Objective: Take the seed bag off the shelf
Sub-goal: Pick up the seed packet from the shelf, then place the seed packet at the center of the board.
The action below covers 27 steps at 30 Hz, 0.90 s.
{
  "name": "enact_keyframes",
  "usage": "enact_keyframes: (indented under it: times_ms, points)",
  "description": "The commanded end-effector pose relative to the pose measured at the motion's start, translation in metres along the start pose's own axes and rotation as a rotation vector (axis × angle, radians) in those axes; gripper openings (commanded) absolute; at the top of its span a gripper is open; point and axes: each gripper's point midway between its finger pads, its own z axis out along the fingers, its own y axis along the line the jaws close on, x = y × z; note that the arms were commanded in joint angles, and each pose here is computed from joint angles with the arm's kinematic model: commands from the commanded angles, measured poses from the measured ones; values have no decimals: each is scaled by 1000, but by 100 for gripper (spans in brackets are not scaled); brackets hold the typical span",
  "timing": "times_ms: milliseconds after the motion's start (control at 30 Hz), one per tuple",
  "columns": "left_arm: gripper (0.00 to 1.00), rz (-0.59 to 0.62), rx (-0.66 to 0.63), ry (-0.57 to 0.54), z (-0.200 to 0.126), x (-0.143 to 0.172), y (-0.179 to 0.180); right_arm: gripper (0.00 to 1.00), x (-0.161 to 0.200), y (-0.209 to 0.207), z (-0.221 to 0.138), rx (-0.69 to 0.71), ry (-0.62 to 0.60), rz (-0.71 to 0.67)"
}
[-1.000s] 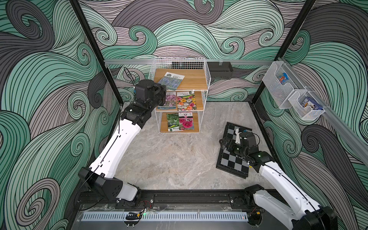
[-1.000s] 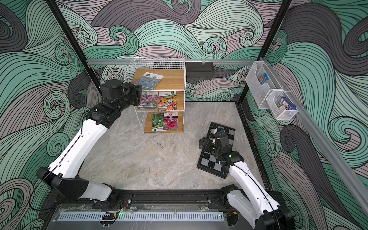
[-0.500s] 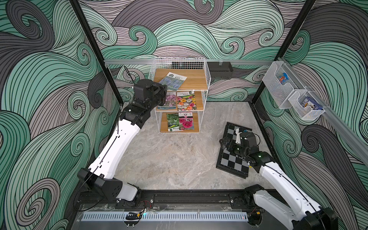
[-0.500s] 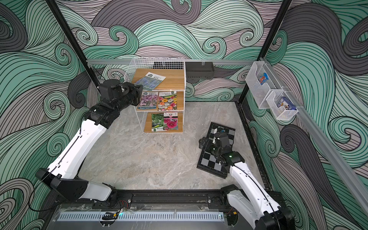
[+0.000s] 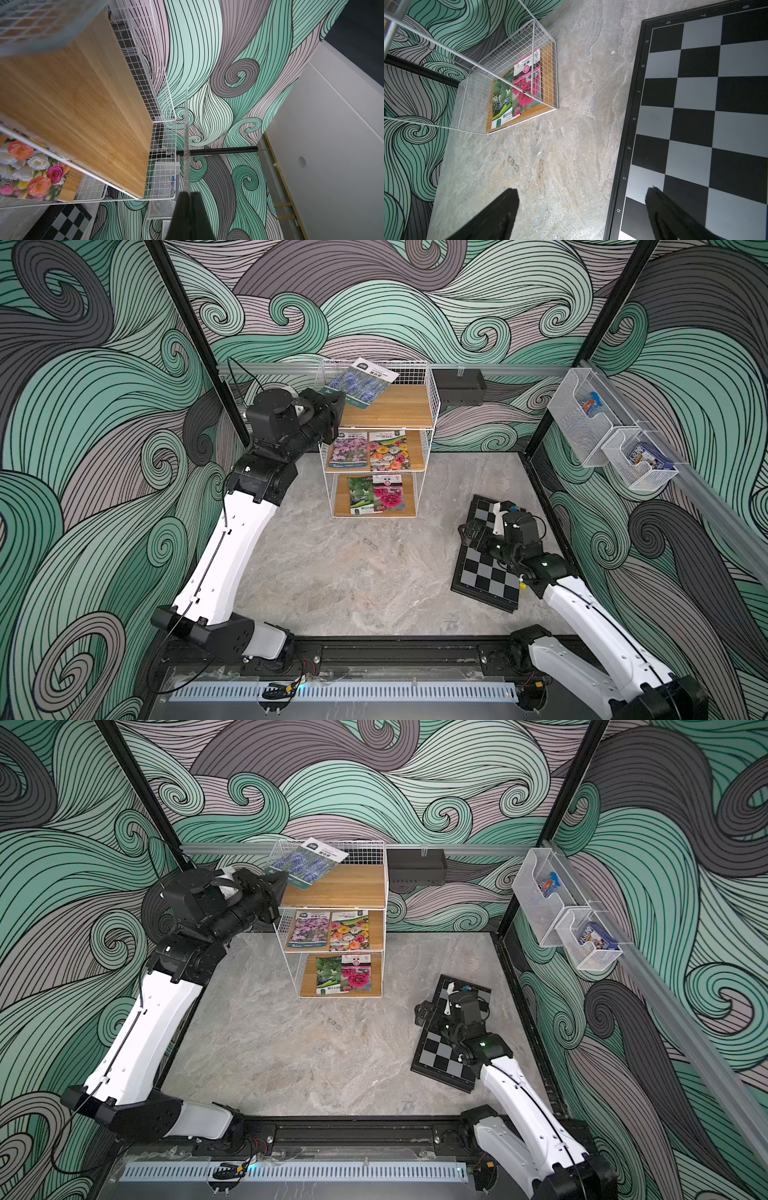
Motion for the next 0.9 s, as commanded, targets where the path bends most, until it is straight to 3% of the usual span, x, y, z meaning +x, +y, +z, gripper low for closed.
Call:
enact_keyframes:
  times_ms: [0,200,500,667,867]
  points:
    - [0,8,34,88,-17,15,-15,99,-12,8,-8,-9,-39,-38]
    - [0,0,-14,170,-46,35,4,99,-20,13,-14,-18,-61,-86]
    - [0,-74,-117,357,-80,76,73,99,-23,2,-7,9,11,-39]
    - [0,-127,-215,523,-90,113,124,99,-38,-9,-5,24,8,28]
    - [0,-148,-314,579,-101,137,192,99,-49,-14,-3,43,1,42]
